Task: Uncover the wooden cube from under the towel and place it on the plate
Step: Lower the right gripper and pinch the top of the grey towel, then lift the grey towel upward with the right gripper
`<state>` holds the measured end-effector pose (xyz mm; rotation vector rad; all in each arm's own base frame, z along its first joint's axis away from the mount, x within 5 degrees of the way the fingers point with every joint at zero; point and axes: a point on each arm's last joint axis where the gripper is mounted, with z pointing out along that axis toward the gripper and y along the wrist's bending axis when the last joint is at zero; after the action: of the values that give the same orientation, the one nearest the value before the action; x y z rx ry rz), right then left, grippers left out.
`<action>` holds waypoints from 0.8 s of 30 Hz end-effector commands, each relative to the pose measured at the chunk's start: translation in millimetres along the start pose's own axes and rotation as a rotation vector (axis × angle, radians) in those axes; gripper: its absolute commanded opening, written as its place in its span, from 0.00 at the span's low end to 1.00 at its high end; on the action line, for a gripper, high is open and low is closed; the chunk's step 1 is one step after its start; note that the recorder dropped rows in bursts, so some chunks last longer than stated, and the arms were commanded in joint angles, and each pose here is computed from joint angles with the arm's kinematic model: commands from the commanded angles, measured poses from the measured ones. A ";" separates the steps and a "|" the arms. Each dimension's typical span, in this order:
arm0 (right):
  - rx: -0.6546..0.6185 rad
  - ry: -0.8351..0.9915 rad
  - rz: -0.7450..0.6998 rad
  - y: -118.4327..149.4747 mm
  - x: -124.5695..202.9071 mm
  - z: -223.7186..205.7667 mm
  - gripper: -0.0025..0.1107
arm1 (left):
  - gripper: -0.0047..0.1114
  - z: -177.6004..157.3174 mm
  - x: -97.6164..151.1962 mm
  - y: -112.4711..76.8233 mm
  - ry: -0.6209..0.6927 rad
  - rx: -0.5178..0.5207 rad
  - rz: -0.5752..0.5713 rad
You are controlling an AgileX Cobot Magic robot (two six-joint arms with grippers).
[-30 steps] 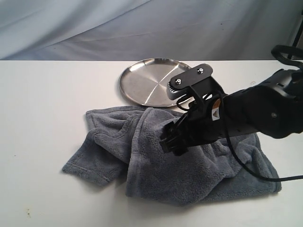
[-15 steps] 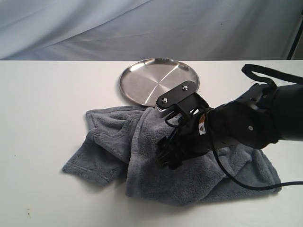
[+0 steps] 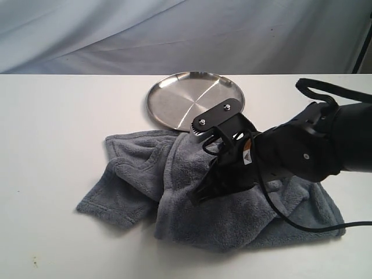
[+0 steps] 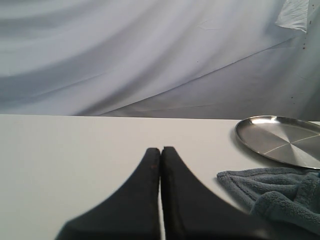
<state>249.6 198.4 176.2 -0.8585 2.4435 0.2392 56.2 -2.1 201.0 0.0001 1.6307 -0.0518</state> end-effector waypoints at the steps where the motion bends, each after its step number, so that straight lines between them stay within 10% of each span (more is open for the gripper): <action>1: 0.002 0.074 -0.006 1.1 8.7 -0.6 0.02 | 0.05 0.1 1.0 0.0 -0.001 0.001 -0.001; 24: 0.016 -0.733 -0.055 0.0 -35.5 -180.6 0.02 | 0.05 0.1 1.0 0.0 -0.001 0.001 -0.001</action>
<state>201.1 160.1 333.4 -0.6637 1.8412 0.4285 56.2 -2.1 201.0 0.0001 1.6307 -0.0518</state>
